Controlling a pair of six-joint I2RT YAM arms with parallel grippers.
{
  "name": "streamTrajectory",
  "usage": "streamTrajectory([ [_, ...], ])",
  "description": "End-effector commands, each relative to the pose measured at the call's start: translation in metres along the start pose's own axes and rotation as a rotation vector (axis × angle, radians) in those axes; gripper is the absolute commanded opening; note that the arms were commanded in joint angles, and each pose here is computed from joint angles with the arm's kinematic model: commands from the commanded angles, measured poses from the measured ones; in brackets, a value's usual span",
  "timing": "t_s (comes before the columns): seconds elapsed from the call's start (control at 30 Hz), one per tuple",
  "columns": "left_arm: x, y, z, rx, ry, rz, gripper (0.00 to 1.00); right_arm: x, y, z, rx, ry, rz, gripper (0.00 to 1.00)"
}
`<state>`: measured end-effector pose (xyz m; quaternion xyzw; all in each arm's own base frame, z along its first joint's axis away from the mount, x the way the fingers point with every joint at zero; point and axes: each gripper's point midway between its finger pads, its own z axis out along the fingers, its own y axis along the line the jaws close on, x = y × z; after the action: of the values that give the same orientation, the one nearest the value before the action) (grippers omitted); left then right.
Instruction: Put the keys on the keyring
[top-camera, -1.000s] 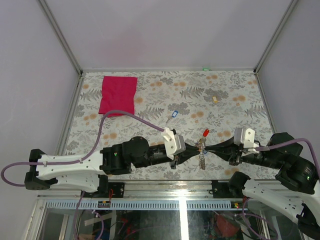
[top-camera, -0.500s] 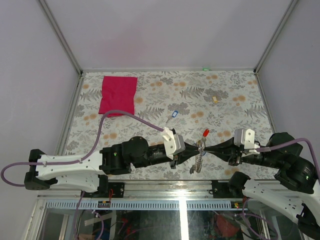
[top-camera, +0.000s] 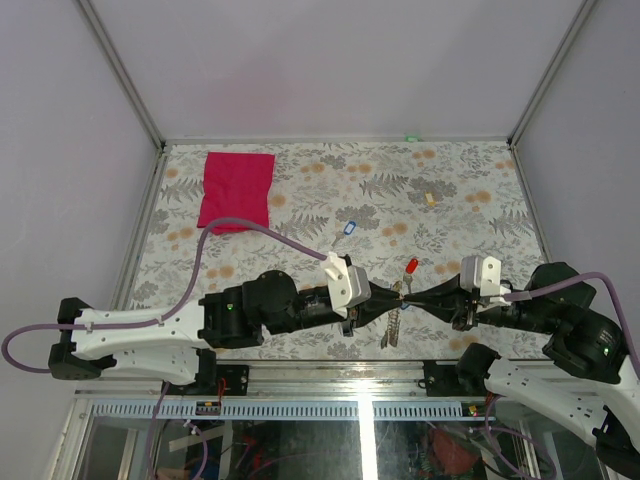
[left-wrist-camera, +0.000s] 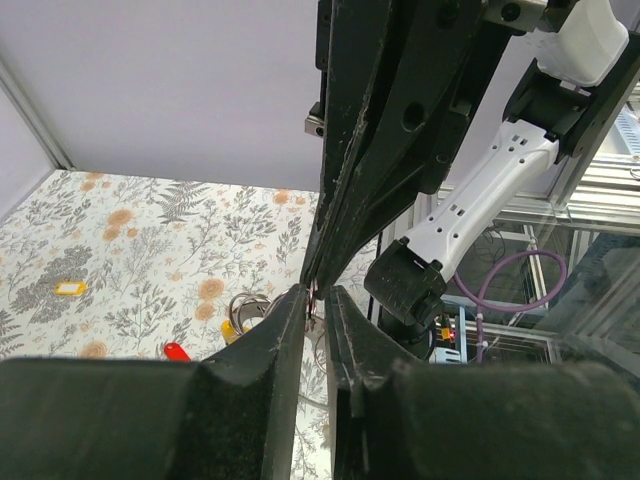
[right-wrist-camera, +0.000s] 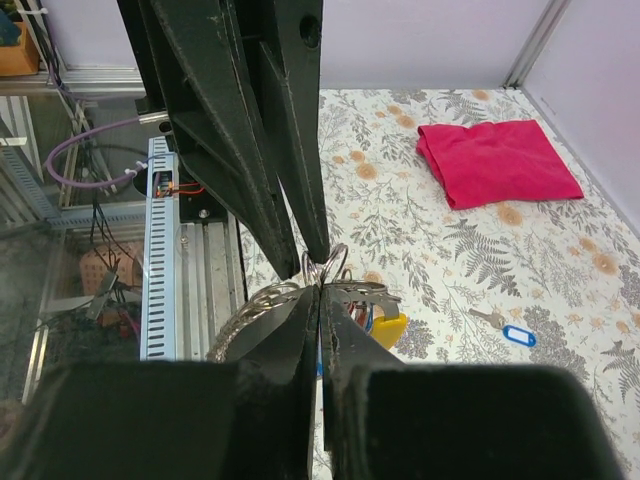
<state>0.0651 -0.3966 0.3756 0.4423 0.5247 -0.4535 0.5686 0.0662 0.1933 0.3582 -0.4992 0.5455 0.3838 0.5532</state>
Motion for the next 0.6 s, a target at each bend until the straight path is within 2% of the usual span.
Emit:
streamTrajectory([
  [0.0,-0.021,-0.002,0.003,0.010,-0.055,0.013,0.14,-0.024,-0.003,0.004,-0.002,-0.088,-0.038,0.00],
  [0.57,-0.007,0.003,0.001,-0.019,-0.008,0.013,0.12,-0.034,-0.003,-0.003,0.013,-0.123,-0.050,0.00],
])
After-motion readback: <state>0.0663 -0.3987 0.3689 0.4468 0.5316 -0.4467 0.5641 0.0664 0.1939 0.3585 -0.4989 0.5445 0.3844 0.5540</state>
